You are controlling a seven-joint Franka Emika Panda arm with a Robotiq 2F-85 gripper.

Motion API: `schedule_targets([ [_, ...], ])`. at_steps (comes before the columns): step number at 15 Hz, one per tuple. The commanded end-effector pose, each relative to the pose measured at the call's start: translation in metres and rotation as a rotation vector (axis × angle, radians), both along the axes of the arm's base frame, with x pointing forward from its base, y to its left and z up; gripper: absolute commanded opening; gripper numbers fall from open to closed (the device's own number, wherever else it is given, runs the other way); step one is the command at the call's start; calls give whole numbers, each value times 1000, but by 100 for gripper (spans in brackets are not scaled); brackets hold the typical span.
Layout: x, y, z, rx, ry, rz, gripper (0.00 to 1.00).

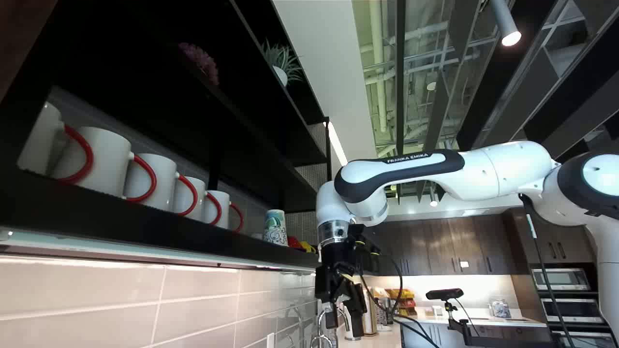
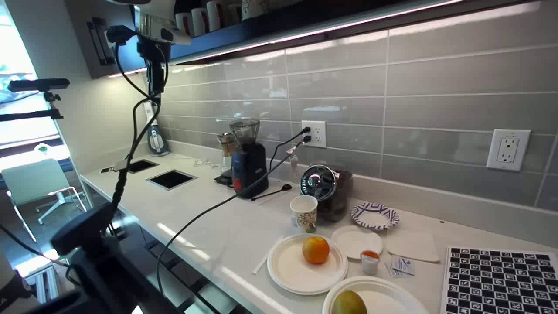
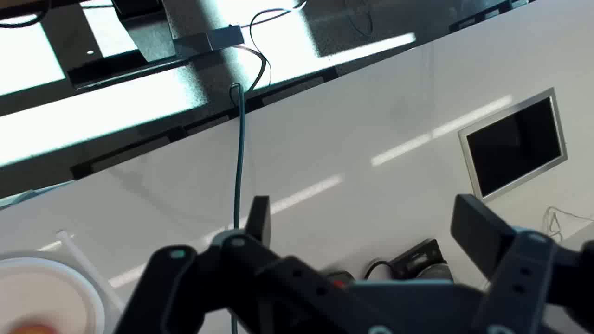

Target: Take the cup out of the cupboard and put it on the counter

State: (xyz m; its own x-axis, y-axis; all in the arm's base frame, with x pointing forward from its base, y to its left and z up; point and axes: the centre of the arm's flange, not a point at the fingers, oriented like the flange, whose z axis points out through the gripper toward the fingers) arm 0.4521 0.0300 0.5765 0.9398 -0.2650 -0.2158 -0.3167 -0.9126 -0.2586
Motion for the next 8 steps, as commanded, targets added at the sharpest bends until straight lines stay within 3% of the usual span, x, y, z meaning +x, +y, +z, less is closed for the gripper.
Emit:
schedule_targets([
  [1, 0, 0, 0, 0, 0, 0, 100],
  [6, 0, 0, 0, 0, 0, 0, 100],
  [8, -7, -12, 20, 6, -37, -49, 100],
])
